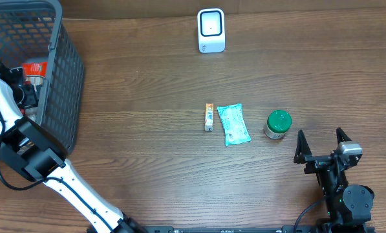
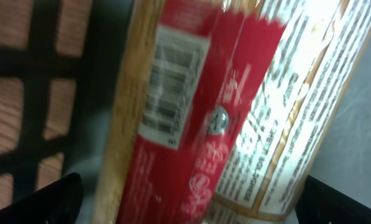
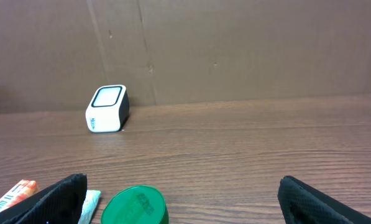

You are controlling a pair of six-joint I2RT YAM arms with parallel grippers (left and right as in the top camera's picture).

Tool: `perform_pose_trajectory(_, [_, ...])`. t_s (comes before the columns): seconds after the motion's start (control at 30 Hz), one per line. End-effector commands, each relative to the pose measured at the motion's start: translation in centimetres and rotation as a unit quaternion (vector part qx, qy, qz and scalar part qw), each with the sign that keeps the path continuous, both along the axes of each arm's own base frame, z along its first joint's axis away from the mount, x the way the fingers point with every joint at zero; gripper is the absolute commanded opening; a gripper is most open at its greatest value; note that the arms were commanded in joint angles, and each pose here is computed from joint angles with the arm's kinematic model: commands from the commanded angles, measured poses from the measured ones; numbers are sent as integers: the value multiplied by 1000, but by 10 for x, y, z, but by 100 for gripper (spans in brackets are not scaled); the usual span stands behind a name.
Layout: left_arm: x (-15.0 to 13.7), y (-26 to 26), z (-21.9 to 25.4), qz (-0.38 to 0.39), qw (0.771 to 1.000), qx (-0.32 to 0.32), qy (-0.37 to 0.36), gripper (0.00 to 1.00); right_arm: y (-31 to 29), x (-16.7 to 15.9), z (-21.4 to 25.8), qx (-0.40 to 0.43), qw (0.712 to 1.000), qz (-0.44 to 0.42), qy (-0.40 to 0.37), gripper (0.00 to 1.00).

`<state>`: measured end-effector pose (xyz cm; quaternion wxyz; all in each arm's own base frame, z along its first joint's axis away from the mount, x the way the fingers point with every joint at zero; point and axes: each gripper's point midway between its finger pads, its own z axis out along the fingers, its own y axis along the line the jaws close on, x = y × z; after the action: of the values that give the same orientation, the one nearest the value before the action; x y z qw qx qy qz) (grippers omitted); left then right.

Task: Scan the item barcode
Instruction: 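Grasp the red-and-tan pasta packet in the basket with the left gripper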

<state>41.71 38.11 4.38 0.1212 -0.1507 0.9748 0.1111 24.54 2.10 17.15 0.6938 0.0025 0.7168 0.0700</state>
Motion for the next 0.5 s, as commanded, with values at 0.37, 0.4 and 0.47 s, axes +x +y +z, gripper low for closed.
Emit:
perform_pose_trajectory(0.37, [-1, -29, -58, -39, 996, -82, 26, 27, -1, 0, -2, 0, 1000, -2, -2, 100])
perform_pose_trajectory(0.4, [0, -31, -58, -41, 995, -86, 24, 24, -1, 0, -2, 0, 1000, -2, -2, 100])
perform_pose_trajectory(0.47, [3, -36, -56, -44, 994, -94, 17, 21, -1, 0, -2, 0, 1000, -2, -2, 100])
